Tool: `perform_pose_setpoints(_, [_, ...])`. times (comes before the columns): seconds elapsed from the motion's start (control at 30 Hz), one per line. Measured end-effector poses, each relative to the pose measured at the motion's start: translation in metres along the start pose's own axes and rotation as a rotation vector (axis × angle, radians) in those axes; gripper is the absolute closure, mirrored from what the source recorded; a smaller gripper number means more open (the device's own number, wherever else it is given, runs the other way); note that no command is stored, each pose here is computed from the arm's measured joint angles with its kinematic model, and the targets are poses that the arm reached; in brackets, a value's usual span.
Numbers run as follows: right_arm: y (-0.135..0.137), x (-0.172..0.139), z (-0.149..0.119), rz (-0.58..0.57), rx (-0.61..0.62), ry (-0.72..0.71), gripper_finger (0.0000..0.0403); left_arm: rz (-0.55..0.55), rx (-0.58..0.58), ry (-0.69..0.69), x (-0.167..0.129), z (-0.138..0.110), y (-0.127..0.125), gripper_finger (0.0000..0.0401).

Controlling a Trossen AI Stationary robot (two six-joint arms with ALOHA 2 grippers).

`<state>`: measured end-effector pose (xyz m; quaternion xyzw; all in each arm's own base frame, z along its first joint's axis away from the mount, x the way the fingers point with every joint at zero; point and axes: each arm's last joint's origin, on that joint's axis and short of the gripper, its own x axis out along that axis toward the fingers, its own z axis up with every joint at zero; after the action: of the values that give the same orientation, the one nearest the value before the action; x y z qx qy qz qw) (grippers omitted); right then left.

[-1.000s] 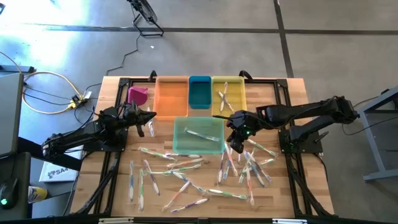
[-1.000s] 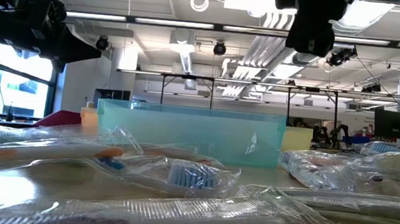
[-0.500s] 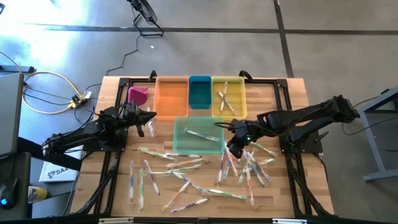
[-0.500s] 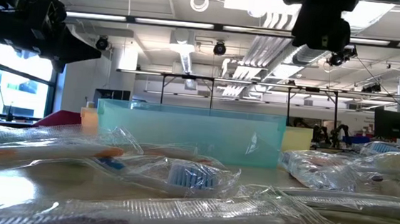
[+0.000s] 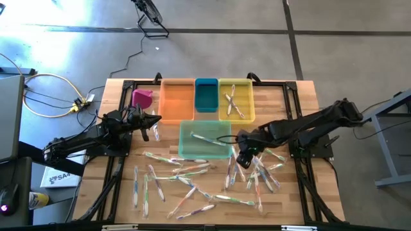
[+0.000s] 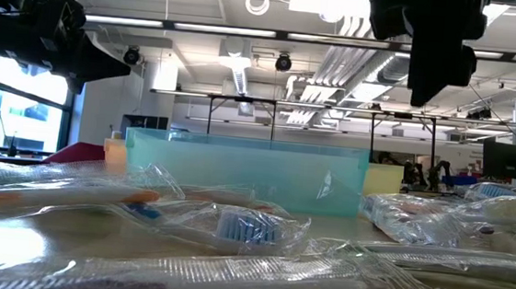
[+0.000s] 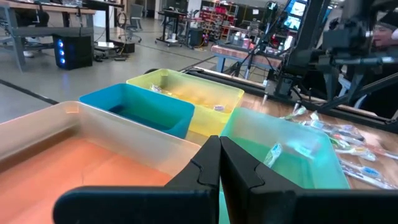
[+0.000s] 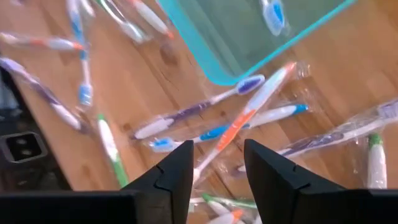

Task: Pick & Place Toothbrushes
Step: Put the orange toothbrush into the blue bin

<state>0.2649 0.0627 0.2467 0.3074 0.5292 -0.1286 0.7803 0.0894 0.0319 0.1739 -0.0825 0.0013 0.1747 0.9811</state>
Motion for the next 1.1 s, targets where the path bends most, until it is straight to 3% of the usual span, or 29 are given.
perform_pose_setpoints(0.63, [0.003, 0.067, -0.007, -0.11, 0.019, 0.229, 0.0268, 0.001, 0.0, 0.002, 0.0, 0.0, 0.0, 0.0401])
perform_pose_setpoints(1.1, [0.005, 0.09, -0.006, -0.099, 0.022, 0.252, 0.0268, 0.001, 0.0, 0.003, 0.0, 0.0, 0.0, 0.0401])
